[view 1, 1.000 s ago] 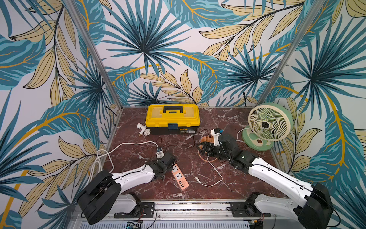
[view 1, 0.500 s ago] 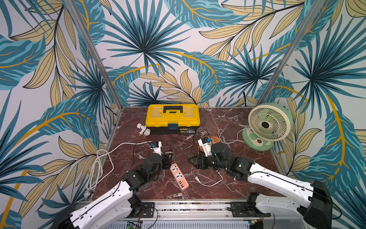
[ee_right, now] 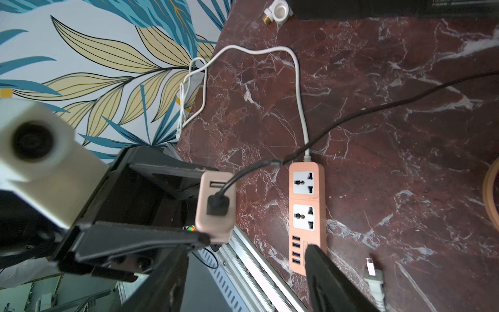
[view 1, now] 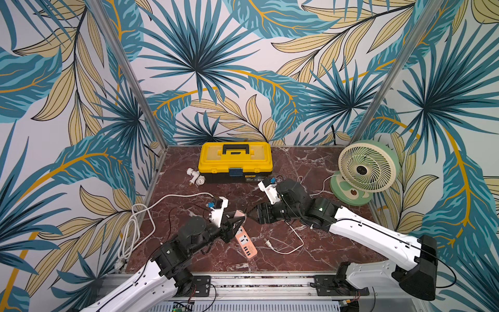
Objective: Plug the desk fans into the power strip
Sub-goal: Pick up the plug from the center of the board.
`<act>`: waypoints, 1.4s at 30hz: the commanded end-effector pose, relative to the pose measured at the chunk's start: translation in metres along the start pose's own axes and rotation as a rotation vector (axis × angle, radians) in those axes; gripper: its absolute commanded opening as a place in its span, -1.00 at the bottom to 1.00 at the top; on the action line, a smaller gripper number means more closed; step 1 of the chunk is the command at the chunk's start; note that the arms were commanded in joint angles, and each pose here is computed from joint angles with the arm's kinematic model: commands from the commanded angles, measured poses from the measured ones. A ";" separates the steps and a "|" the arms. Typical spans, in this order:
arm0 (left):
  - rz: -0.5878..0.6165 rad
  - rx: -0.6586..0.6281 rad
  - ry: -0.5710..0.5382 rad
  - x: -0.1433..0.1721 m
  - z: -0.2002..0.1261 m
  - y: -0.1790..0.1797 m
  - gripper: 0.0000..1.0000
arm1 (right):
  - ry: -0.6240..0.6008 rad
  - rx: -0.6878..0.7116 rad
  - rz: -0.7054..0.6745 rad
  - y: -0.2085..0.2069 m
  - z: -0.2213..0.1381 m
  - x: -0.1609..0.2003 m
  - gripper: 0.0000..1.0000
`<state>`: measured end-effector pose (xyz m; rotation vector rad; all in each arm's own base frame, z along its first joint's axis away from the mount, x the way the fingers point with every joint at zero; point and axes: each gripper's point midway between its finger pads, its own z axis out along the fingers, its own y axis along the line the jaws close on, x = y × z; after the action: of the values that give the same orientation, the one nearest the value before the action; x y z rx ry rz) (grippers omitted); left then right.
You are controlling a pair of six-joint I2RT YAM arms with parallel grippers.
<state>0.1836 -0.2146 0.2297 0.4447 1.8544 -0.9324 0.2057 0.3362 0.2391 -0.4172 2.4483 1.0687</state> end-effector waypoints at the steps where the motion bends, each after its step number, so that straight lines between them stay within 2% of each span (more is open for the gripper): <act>1: 0.090 0.062 -0.011 -0.006 0.002 -0.020 -1.00 | 0.038 -0.001 0.013 0.001 0.003 0.006 0.44; 7: 0.204 0.036 0.033 0.001 0.013 -0.034 -1.00 | 0.068 -0.050 0.018 0.007 0.009 0.016 0.33; 11: 0.208 0.017 -0.009 -0.005 0.014 -0.034 -1.00 | 0.084 -0.017 0.023 -0.002 0.008 0.025 0.23; 17: 0.217 0.029 -0.026 -0.009 0.013 -0.038 -1.00 | 0.097 0.021 0.052 -0.020 0.010 0.040 0.26; 21: 0.227 0.055 -0.012 -0.007 0.015 -0.043 -1.00 | 0.114 -0.060 0.063 -0.010 0.013 0.047 0.25; 26: 0.246 0.075 0.001 -0.006 0.015 -0.048 -1.00 | 0.139 -0.100 0.070 -0.003 0.014 0.050 0.14; 31: 0.256 0.086 -0.007 -0.009 0.015 -0.051 -1.00 | 0.159 -0.131 0.091 -0.001 0.015 0.057 -0.06; 34: 0.262 0.089 -0.012 -0.009 0.015 -0.052 -1.00 | 0.170 -0.140 0.109 -0.003 0.017 0.063 -0.07; 35: 0.263 0.092 -0.012 -0.009 0.016 -0.052 -1.00 | 0.174 -0.133 0.112 -0.006 0.018 0.065 -0.10; 38: 0.264 0.088 -0.008 -0.009 0.018 -0.052 -1.00 | 0.169 -0.103 0.111 -0.014 0.019 0.068 -0.47; 40: 0.257 0.067 -0.012 -0.008 0.018 -0.048 -0.98 | 0.163 -0.087 0.104 -0.016 0.017 0.067 -0.63; 42: 0.242 0.049 -0.028 -0.010 0.018 -0.044 -0.69 | 0.153 -0.076 0.095 -0.016 0.014 0.064 -0.77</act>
<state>0.1558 -0.2568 0.2049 0.7916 1.8375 -0.8025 0.1727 0.3383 0.1997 -0.4062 2.5285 1.2560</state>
